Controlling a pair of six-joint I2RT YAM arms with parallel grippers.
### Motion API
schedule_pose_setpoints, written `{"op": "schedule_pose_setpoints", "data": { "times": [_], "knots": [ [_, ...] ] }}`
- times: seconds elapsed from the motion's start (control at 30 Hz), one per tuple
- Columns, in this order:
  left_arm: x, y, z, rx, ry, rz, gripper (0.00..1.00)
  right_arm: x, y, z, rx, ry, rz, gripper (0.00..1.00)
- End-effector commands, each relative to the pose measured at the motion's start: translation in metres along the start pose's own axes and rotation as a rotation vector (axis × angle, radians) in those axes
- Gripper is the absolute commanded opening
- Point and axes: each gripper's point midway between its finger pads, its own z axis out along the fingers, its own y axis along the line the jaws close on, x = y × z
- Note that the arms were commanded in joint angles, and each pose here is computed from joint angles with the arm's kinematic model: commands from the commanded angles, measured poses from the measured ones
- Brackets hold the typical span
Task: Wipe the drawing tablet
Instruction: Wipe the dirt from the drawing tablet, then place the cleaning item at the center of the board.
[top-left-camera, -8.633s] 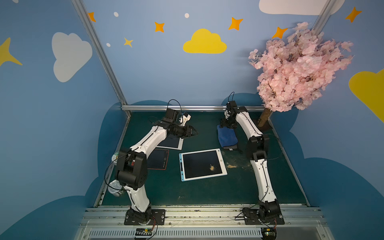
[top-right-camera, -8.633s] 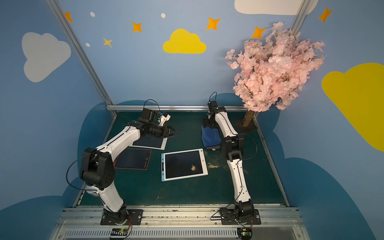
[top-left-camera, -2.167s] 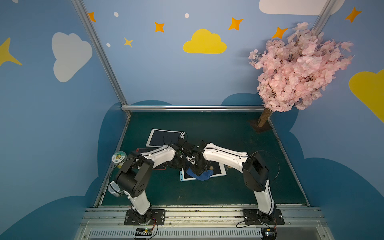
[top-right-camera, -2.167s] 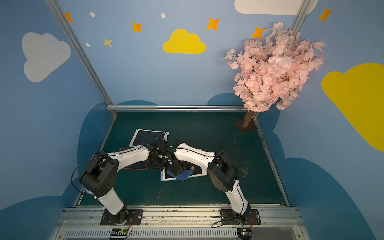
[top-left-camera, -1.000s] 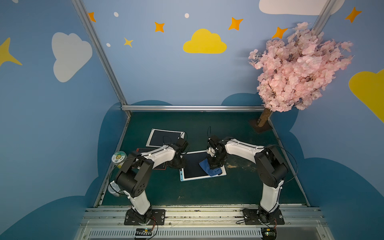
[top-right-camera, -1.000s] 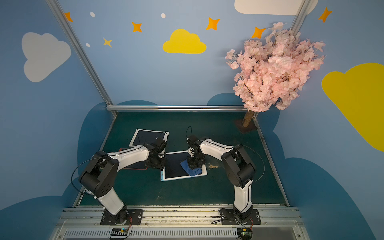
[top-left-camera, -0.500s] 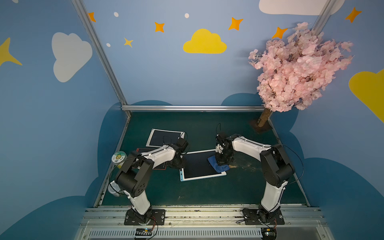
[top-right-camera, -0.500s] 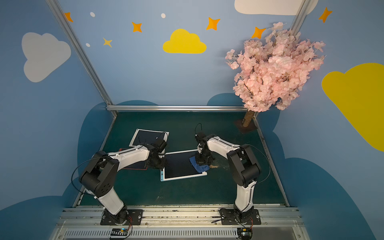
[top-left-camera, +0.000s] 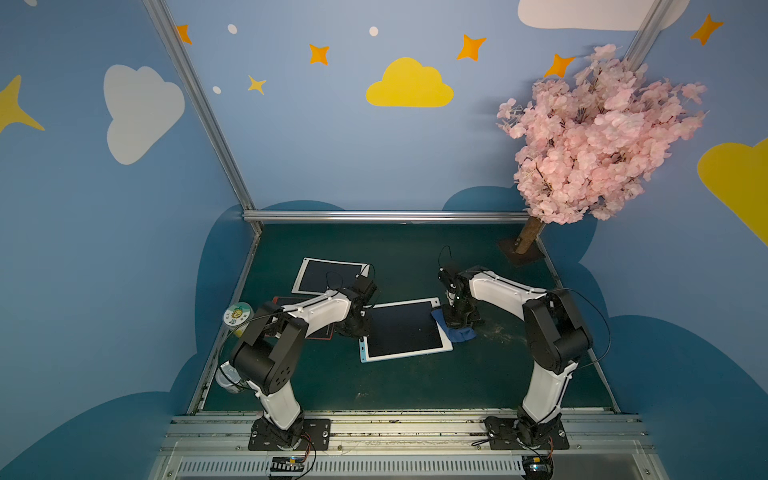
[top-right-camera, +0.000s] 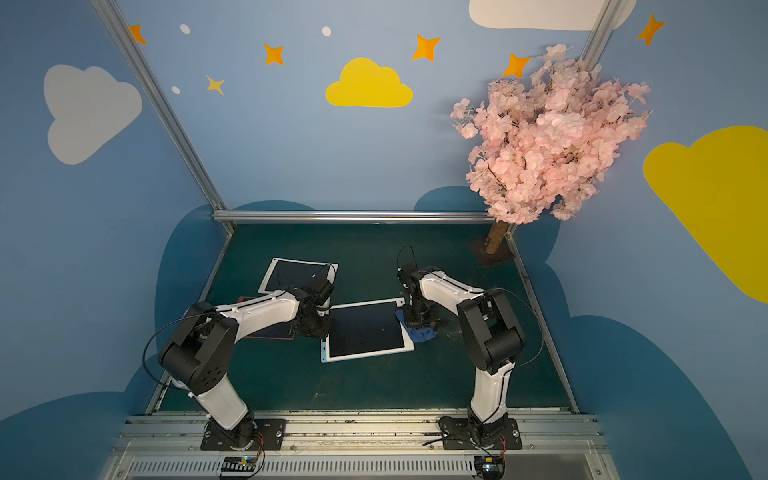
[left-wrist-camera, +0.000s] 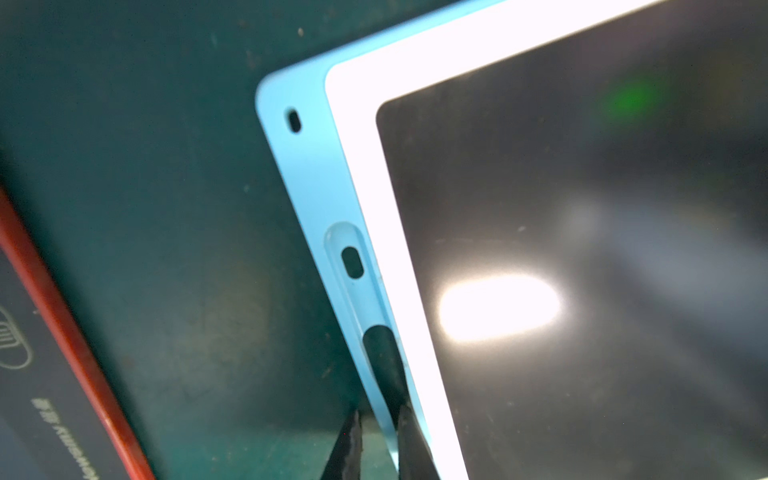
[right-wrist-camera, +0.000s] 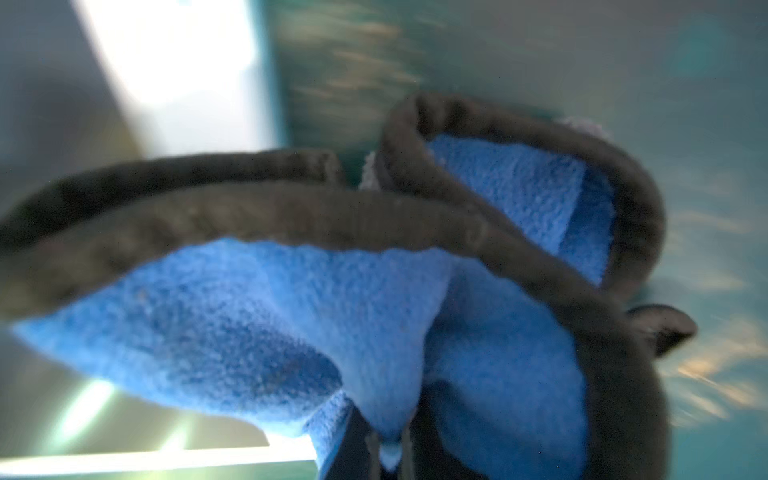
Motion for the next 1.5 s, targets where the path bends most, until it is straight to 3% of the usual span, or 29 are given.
{"op": "schedule_pose_setpoints", "data": {
  "times": [0.0,0.53,0.73,0.87,0.93,1.27,1.3,1.37,1.4,1.43,1.47],
  "knots": [
    [0.016,0.000,0.012,-0.002,0.077,0.010,0.17,0.013,-0.038,0.007,0.191,0.054,0.007,0.00],
    [0.008,-0.002,-0.002,0.004,0.048,0.015,0.18,-0.007,-0.083,-0.049,0.412,-0.068,0.129,0.00],
    [-0.012,-0.016,-0.044,0.075,-0.042,0.027,0.26,-0.019,-0.095,-0.079,0.410,-0.134,0.190,0.00],
    [-0.024,-0.024,-0.075,0.135,-0.114,0.029,0.38,-0.032,-0.107,-0.095,0.389,-0.178,0.258,0.00],
    [-0.027,-0.027,-0.084,0.182,-0.128,0.020,0.40,-0.044,-0.115,-0.100,0.366,-0.186,0.300,0.00],
    [-0.031,-0.032,-0.084,0.423,-0.134,-0.083,0.40,-0.116,-0.149,-0.091,0.320,-0.144,0.453,0.00],
    [-0.029,-0.033,-0.083,0.439,-0.130,-0.092,0.40,-0.121,-0.148,-0.087,0.306,-0.130,0.449,0.10],
    [-0.027,-0.032,-0.079,0.456,-0.127,-0.111,0.41,-0.125,-0.146,-0.085,0.283,-0.121,0.442,0.67],
    [-0.026,-0.031,-0.078,0.458,-0.128,-0.116,0.41,-0.125,-0.145,-0.086,0.278,-0.126,0.436,0.87],
    [-0.025,-0.030,-0.076,0.460,-0.126,-0.125,0.41,-0.125,-0.142,-0.091,0.269,-0.144,0.420,0.94],
    [-0.024,-0.029,-0.074,0.464,-0.124,-0.129,0.41,-0.123,-0.139,-0.096,0.254,-0.169,0.403,0.94]
  ]
}}
